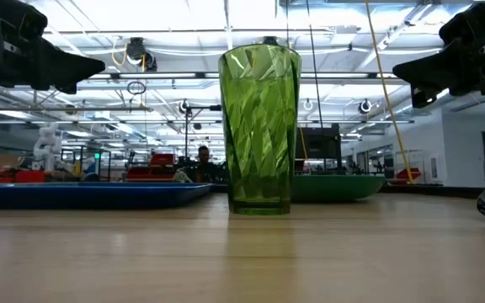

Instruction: Pick and place plate/cup/fork/spoon on tray

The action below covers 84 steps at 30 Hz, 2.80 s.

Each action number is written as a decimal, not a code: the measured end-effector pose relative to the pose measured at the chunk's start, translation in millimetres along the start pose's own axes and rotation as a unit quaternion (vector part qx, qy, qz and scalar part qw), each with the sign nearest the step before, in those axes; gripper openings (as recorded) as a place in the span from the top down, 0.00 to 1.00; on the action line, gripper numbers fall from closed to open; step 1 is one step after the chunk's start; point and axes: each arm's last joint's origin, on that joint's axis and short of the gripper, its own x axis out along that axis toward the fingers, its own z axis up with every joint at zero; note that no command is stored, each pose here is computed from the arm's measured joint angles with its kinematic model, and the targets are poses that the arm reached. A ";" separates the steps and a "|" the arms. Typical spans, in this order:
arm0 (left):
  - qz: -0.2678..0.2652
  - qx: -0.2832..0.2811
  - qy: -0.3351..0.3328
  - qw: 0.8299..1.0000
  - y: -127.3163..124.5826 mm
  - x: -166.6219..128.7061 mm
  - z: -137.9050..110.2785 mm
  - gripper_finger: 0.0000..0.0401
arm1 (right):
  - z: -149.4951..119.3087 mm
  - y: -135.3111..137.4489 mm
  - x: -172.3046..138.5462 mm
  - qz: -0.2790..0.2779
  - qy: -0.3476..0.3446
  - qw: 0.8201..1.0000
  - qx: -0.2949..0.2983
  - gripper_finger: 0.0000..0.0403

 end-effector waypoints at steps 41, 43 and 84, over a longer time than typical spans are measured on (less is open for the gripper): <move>0.000 0.000 0.000 1.000 0.0 0.0 0.0 0.95 | -0.1 0.0 0.0 0.000 0.000 1.000 0.000 1.00; 0.000 0.000 0.000 1.000 0.0 0.0 0.0 0.95 | -0.1 0.0 0.0 0.000 0.000 1.000 0.000 1.00; 0.010 -0.093 -0.108 0.990 4.6 -2.8 23.5 0.95 | -0.1 0.0 0.0 0.000 0.000 1.000 0.000 1.00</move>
